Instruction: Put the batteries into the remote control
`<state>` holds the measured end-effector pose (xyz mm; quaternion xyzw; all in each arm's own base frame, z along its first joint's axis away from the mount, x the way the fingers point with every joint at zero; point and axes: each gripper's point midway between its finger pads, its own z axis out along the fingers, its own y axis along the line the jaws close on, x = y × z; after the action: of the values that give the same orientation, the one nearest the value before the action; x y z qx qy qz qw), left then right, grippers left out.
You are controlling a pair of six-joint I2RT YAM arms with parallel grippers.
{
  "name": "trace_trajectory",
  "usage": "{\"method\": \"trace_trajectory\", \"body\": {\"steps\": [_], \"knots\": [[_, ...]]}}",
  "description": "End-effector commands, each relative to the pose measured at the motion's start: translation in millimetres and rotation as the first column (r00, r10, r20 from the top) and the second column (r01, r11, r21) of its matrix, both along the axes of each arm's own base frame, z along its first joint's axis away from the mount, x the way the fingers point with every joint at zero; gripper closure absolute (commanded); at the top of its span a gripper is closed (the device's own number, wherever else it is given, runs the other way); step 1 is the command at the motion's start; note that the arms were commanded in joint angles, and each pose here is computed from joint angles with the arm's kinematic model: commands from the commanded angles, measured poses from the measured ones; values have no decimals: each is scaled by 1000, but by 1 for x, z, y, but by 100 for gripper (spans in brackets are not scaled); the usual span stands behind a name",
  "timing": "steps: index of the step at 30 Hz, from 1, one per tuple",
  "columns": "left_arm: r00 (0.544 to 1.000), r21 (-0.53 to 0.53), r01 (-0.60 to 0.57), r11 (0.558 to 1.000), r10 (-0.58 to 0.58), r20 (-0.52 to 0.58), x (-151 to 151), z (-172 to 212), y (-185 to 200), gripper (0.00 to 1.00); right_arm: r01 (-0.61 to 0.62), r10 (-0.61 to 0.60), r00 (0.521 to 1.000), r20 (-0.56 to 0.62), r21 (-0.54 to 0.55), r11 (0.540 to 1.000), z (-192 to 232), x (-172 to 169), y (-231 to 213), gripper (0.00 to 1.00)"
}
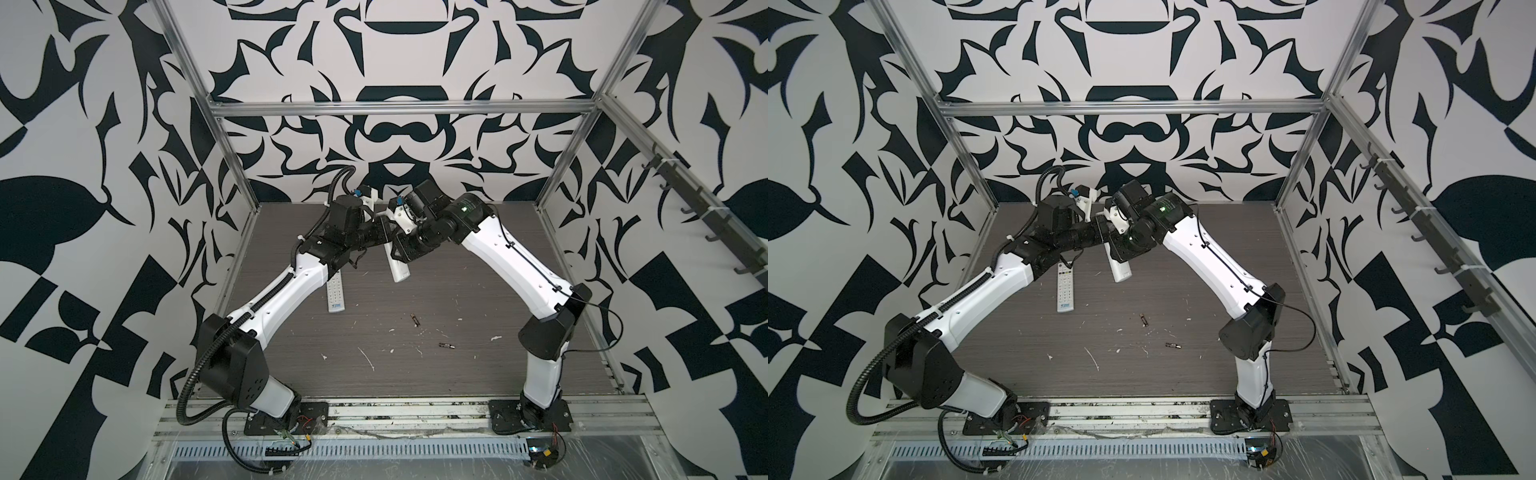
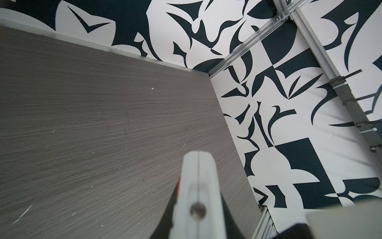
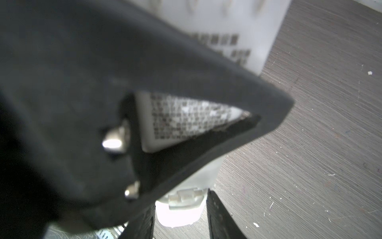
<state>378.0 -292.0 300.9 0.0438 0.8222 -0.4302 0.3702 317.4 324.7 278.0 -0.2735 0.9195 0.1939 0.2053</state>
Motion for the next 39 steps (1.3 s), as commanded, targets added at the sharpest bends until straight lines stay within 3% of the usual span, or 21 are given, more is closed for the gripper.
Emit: {"method": "trace_trajectory", "body": {"steps": [1, 15, 27, 39], "knots": [[999, -31, 11, 999, -9, 52, -9, 24, 4, 100, 21, -21, 999, 35, 1, 1000, 12, -2, -10, 58], [998, -38, 22, 999, -19, 54, -12, 27, 3, 100, 24, -26, 999, 28, 60, 998, 14, 0, -4, 59], [999, -21, -2, 1000, 3, 50, -12, 24, 8, 100, 127, -125, 988, 85, -19, 992, 17, 9, -27, 64], [999, -14, -4, 1000, 4, 50, -9, 22, 7, 100, 130, -132, 986, 98, 24, 991, 24, 5, -28, 64]]}}
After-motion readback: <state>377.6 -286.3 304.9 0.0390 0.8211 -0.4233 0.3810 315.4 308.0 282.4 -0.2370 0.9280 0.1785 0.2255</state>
